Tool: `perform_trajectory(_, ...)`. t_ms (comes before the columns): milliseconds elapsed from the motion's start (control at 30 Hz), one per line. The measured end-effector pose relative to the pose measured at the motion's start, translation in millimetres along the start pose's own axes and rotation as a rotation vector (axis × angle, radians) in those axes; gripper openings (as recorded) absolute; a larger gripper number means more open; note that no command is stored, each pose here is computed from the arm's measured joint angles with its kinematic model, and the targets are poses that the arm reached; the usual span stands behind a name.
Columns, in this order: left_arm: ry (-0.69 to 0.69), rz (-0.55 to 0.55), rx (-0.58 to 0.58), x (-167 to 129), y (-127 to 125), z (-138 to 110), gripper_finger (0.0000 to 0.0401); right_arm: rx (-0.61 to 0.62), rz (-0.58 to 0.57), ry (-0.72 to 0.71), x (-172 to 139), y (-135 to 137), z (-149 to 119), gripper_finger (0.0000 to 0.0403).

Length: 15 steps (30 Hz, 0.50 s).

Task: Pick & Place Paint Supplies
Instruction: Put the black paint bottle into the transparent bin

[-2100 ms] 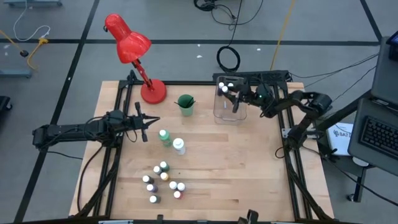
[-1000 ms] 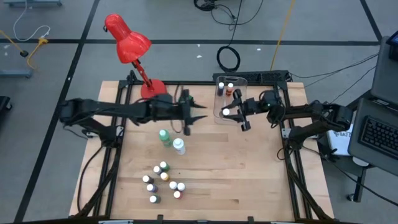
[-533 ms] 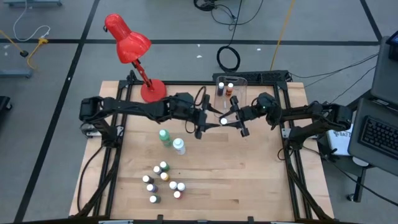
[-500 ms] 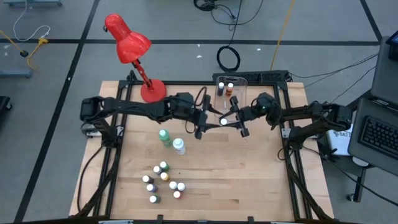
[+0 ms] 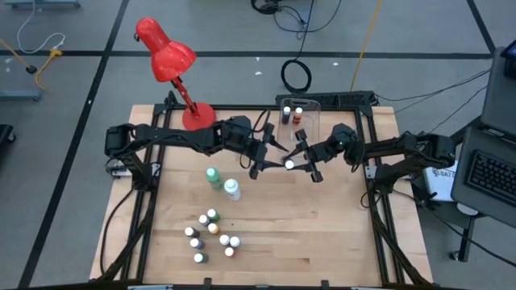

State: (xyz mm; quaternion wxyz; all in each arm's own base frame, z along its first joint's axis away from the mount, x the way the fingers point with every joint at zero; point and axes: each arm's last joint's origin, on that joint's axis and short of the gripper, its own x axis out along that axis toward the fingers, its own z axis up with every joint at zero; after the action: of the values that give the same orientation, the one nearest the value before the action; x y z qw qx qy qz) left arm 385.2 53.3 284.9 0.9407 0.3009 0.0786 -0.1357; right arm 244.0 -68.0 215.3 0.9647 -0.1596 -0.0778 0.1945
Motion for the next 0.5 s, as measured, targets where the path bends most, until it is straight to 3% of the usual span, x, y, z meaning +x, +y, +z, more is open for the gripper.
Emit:
perform_trajectory(233,-0.008,-0.124,0.007,0.3,-8.6,-2.7,0.0239,-0.020,-0.005,0.021,1.8,0.7,-4.1,0.0137)
perform_trajectory(500,-0.036,-0.122,0.001,1.5,-9.6,1.2,0.0239,-0.063,-0.093,0.060,6.6,3.0,-6.3,0.0136)
